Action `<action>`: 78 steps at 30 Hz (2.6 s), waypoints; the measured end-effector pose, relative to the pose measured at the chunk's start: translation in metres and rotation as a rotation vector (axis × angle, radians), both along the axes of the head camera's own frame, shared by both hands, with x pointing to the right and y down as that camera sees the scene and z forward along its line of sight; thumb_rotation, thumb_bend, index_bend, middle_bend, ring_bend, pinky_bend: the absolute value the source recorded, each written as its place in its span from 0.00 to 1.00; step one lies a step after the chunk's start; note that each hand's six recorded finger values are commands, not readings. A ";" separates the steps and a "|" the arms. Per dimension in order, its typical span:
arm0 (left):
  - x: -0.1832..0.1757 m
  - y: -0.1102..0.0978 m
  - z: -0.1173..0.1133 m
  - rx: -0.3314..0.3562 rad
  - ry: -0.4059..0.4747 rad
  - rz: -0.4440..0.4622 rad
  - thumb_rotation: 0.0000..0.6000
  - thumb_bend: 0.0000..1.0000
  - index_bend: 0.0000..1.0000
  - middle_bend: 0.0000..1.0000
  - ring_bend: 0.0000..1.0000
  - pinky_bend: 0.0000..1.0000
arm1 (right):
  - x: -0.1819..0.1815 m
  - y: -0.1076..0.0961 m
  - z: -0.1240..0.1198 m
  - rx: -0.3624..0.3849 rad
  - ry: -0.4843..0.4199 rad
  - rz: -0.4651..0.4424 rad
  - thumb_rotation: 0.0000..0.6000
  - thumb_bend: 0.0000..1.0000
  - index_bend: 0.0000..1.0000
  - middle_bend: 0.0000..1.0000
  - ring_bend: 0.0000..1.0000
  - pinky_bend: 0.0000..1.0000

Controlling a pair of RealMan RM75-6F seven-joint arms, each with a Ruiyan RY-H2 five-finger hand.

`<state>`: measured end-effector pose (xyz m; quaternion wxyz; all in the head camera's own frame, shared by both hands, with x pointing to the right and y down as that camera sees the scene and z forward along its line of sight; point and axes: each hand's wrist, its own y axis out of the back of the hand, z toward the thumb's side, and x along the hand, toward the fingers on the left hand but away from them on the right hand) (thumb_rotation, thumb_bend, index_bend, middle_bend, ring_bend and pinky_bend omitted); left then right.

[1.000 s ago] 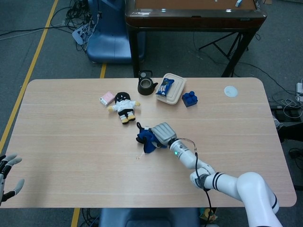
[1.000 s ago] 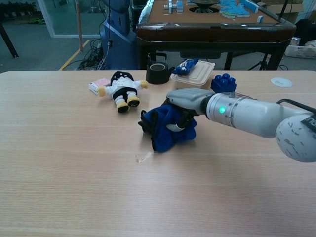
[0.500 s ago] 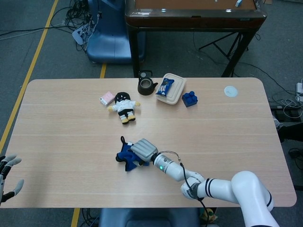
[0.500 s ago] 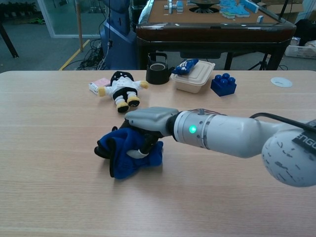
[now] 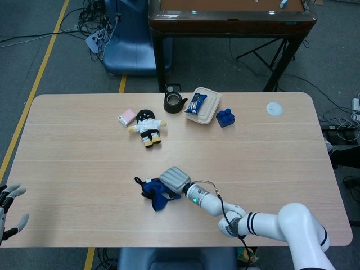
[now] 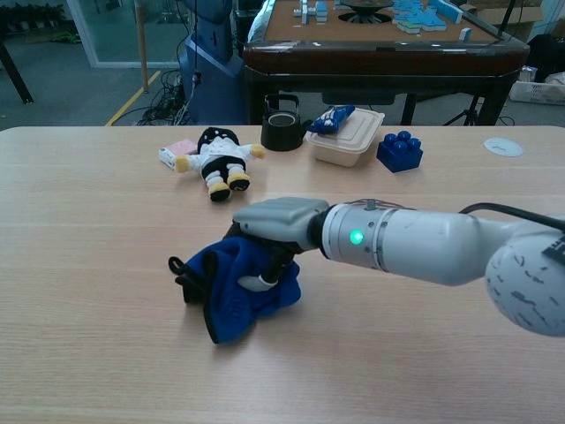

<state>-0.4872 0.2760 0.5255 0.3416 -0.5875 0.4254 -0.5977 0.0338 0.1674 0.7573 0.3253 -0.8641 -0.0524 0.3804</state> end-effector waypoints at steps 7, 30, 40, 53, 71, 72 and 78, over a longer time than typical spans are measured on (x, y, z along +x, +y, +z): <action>0.001 0.000 0.001 0.000 0.003 0.004 1.00 0.27 0.26 0.18 0.11 0.12 | 0.031 -0.030 0.017 0.039 0.092 0.073 1.00 0.81 0.71 0.67 0.62 0.81; 0.008 -0.006 0.003 0.005 0.021 0.025 1.00 0.27 0.26 0.18 0.11 0.12 | 0.170 -0.141 -0.021 0.229 0.223 0.441 1.00 0.80 0.69 0.63 0.59 0.78; 0.010 -0.006 0.005 0.001 0.023 0.027 1.00 0.27 0.26 0.18 0.11 0.12 | 0.198 -0.133 -0.018 0.167 0.309 0.456 1.00 0.12 0.00 0.03 0.03 0.17; 0.009 -0.012 0.009 0.000 0.022 0.036 1.00 0.27 0.26 0.18 0.11 0.12 | 0.235 -0.129 -0.076 0.276 0.261 0.514 1.00 0.03 0.00 0.11 0.04 0.15; 0.017 -0.027 0.025 -0.016 0.035 0.085 1.00 0.27 0.26 0.18 0.11 0.12 | 0.342 -0.030 -0.177 0.461 0.352 0.632 1.00 0.05 0.00 0.20 0.09 0.17; 0.017 -0.027 0.026 -0.016 0.035 0.087 1.00 0.27 0.26 0.18 0.11 0.12 | 0.346 -0.023 -0.180 0.469 0.352 0.639 1.00 0.05 0.00 0.20 0.09 0.17; 0.019 -0.026 0.026 -0.014 0.039 0.088 1.00 0.27 0.26 0.18 0.11 0.12 | 0.363 0.014 -0.190 0.470 0.350 0.682 1.00 0.05 0.00 0.21 0.09 0.17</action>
